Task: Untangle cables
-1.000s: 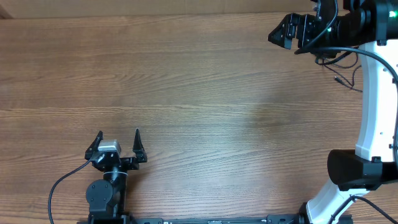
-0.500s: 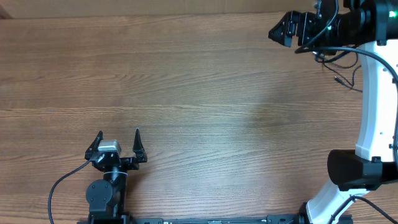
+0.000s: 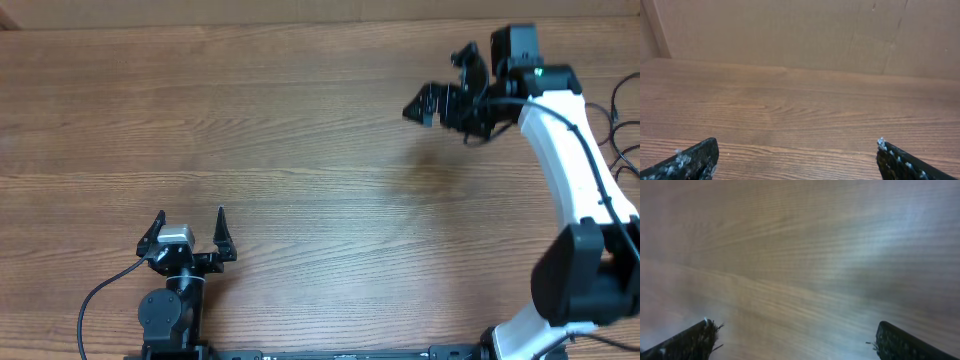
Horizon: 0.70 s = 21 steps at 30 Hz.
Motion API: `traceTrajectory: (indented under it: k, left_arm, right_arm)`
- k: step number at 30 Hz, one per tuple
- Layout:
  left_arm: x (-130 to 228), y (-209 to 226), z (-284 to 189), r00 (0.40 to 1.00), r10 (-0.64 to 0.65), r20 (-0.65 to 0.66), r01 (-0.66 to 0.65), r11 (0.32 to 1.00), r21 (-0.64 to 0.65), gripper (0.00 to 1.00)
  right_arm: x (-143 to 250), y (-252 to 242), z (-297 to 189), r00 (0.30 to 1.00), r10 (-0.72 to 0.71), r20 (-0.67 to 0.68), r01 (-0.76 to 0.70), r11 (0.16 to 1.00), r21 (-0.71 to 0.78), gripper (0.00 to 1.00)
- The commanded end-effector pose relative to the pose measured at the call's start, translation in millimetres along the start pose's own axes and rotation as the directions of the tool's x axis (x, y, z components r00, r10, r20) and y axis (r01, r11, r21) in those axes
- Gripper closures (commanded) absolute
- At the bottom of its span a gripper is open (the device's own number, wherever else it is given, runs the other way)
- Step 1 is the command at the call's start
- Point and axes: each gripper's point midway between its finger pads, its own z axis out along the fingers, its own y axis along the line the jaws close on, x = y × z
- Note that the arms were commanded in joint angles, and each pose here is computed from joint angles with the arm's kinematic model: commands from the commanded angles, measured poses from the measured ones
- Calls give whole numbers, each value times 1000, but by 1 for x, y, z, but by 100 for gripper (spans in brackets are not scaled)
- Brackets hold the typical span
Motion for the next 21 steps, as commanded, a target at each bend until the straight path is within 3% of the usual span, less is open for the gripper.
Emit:
traceTrajectory:
  k: [1, 11, 18, 21]
  left_arm:
    - [0, -1, 0, 1000, -19, 7, 19, 1000, 11, 0]
    - [-1, -1, 0, 1000, -19, 7, 19, 1000, 11, 0]
    - [-1, -1, 0, 1000, -19, 7, 19, 1000, 11, 0]
    - [-1, -1, 0, 1000, -19, 7, 19, 1000, 11, 0]
  right_arm:
    - [9, 16, -26, 992, -65, 109, 68, 998, -17, 0]
    - [27, 21, -48, 881, -221, 418, 235, 972, 18, 0]
    - [44, 16, -73, 732, -303, 610, 286, 950, 128, 0]
    - [46, 23, -90, 615, -345, 709, 333, 929, 164, 0]
